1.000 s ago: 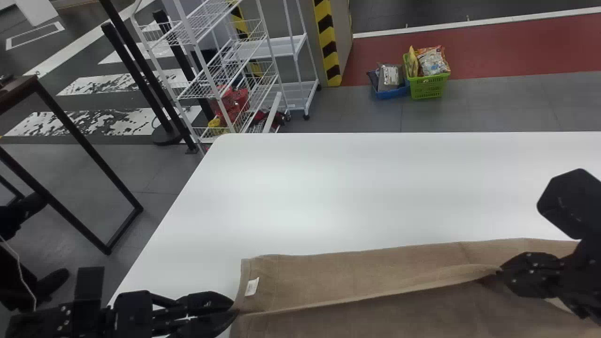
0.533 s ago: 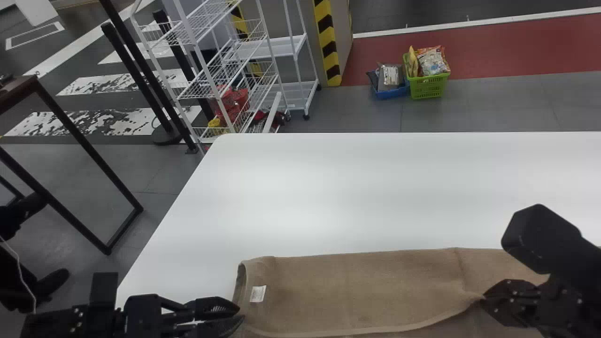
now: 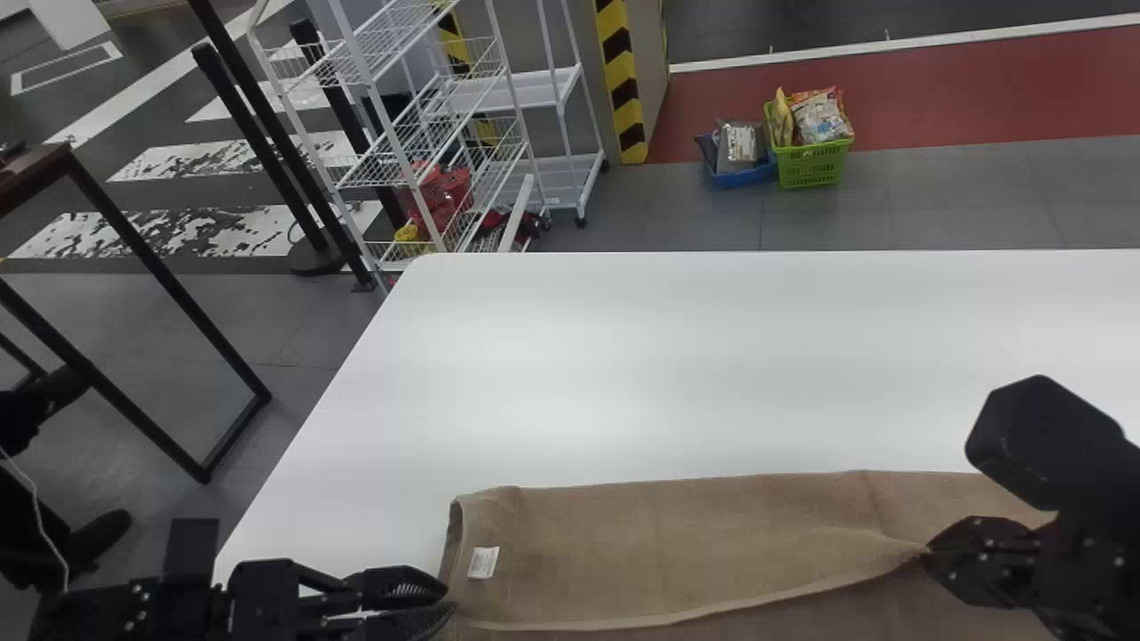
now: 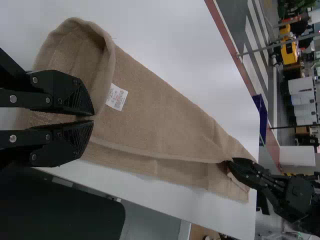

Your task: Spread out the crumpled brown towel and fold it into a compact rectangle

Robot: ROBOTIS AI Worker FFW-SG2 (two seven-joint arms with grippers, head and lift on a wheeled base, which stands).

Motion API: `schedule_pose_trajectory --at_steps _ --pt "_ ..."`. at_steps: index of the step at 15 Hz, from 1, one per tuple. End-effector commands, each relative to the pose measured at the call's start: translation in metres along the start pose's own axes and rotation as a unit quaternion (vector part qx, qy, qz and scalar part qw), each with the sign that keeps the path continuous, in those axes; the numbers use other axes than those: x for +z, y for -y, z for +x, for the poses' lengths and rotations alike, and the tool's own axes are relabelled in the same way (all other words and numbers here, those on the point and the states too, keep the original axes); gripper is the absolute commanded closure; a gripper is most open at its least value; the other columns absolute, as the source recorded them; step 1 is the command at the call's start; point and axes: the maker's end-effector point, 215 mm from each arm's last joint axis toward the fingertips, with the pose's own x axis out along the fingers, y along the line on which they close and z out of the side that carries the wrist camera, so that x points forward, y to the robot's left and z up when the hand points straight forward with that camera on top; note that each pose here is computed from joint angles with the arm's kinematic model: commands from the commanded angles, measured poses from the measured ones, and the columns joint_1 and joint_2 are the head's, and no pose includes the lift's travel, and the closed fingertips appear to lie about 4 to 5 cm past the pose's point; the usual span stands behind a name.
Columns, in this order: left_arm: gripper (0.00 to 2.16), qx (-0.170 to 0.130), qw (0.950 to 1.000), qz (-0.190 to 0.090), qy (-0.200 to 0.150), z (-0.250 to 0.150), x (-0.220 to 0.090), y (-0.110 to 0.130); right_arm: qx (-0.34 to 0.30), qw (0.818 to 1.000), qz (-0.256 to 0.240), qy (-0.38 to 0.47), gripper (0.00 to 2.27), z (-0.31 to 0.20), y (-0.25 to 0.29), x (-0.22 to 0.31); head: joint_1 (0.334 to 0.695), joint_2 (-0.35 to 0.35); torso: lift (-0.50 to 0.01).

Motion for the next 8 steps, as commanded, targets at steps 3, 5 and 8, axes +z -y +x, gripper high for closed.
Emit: schedule_pose_trajectory --at_steps 3,5,8 --pt "1.0 -0.002 1.0 0.009 -0.004 -0.006 0.003 0.003 0.0 1.0 -0.009 0.004 1.11 -0.01 -0.002 0.001 0.695 0.35 -0.127" --pt "1.0 -0.002 0.9999 0.011 0.0 -0.007 0.007 0.005 -0.003 1.0 -0.015 0.004 1.11 -0.013 0.0 0.001 0.695 0.35 -0.127" --pt "1.0 -0.014 0.9996 0.024 -0.002 0.0 0.007 0.014 -0.006 1.0 -0.014 0.002 1.11 -0.015 0.003 -0.001 0.695 0.35 -0.127"
